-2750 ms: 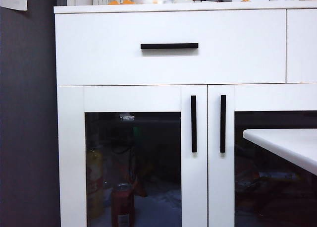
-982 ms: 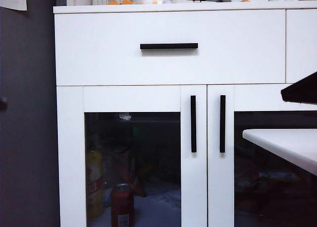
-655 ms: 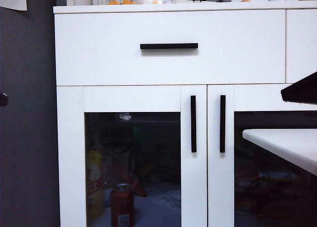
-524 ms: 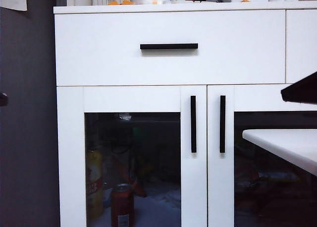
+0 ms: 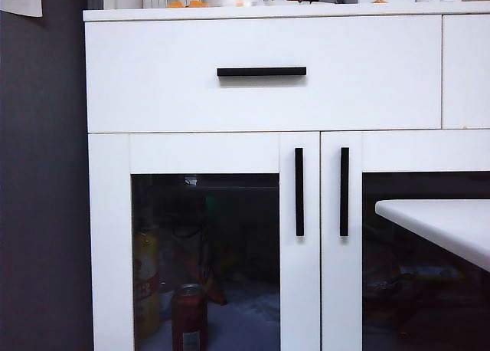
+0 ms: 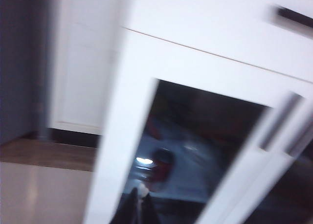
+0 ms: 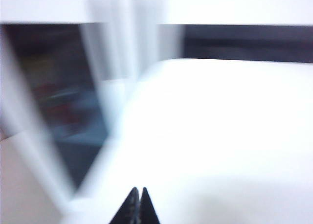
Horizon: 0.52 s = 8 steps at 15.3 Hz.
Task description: Open the left door of the white cabinet, pick up a can of beverage from the table on the right, place it inside the cabinet, and finally close the cabinet door.
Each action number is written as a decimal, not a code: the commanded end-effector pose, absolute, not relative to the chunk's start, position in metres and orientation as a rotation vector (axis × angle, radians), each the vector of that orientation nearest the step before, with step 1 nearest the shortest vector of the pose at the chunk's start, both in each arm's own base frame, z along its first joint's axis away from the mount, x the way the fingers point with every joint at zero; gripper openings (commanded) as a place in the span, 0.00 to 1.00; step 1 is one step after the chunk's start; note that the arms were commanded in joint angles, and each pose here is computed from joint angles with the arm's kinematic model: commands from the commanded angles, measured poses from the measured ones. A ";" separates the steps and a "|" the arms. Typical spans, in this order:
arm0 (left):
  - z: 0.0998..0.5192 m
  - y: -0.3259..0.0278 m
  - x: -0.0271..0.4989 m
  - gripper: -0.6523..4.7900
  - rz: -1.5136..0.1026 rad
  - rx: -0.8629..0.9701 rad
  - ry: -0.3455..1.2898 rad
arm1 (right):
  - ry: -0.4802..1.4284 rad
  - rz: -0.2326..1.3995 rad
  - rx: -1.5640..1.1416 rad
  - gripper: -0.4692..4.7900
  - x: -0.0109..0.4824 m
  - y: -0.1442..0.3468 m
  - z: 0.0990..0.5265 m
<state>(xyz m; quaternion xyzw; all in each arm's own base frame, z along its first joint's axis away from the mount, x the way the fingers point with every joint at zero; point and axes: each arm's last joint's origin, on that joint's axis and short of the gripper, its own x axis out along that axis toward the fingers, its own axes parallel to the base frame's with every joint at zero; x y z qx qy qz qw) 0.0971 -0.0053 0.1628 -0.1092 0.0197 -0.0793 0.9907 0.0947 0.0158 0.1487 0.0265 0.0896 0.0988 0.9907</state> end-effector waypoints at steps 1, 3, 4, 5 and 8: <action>0.164 -0.001 0.097 0.11 -0.120 -0.218 0.024 | 0.171 0.115 0.062 0.08 0.096 0.008 0.148; 0.164 -0.001 0.097 0.11 -0.116 -0.218 0.024 | 0.171 0.106 0.063 0.08 0.096 0.007 0.148; 0.164 -0.001 0.097 0.11 -0.116 -0.218 0.024 | 0.171 0.110 0.063 0.08 0.096 0.007 0.148; 0.164 -0.001 0.097 0.11 -0.116 -0.218 0.024 | 0.171 0.109 0.062 0.08 0.096 0.007 0.148; 0.163 -0.001 0.097 0.11 -0.120 -0.218 0.029 | 0.171 0.108 0.062 0.08 0.096 0.007 0.148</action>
